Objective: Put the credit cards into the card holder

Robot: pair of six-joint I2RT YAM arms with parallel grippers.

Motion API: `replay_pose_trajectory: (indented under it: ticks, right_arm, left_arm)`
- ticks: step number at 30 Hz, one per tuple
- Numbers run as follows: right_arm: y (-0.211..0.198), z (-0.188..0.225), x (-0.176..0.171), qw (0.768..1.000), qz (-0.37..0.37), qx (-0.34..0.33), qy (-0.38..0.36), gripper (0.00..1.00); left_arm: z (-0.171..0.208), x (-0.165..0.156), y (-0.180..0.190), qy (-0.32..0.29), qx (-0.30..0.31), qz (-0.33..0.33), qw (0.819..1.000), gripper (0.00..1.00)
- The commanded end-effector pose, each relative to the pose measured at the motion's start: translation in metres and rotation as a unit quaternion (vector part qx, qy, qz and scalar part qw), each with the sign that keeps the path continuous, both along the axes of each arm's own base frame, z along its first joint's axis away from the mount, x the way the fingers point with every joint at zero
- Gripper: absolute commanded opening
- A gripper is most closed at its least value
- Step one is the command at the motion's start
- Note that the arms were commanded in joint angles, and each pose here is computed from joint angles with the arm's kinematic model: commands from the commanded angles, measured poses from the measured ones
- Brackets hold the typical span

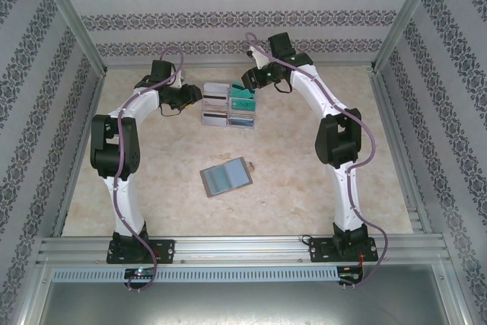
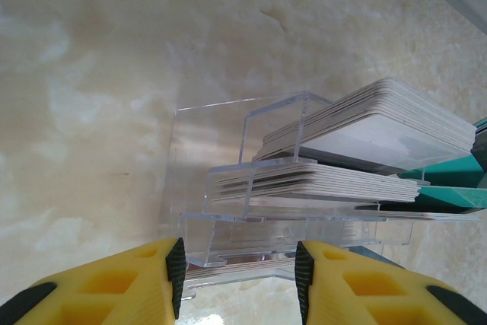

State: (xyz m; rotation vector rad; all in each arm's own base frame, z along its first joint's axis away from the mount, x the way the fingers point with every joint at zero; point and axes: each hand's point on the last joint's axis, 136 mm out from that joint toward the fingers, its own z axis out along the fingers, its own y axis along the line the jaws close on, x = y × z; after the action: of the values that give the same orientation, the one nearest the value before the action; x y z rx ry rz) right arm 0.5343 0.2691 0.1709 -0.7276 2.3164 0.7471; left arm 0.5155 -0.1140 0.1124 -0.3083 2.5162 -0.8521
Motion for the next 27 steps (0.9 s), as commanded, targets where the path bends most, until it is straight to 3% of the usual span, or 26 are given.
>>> replay_pose_trajectory:
  ticks: [1, 13, 22, 27]
  right_arm:
    - [-0.001, -0.002, -0.001, 1.0, 0.001, 0.014, 0.025, 0.39]
    - [0.003, -0.01, -0.007, 0.999, 0.009, 0.007, 0.035, 0.36]
    - [0.003, 0.027, -0.013, 1.0, 0.007, 0.012, 0.001, 0.36]
    - [0.003, 0.024, -0.017, 1.0, 0.01, 0.01, 0.007, 0.35]
  left_arm:
    - [0.0, 0.0, -0.01, -0.006, -0.003, -0.023, 1.0, 0.44]
    - [-0.004, -0.002, -0.011, -0.002, -0.003, -0.024, 1.0, 0.44]
    - [-0.002, -0.004, -0.012, -0.003, -0.003, -0.026, 1.0, 0.44]
    - [0.001, -0.005, -0.014, -0.006, -0.004, -0.027, 1.0, 0.44]
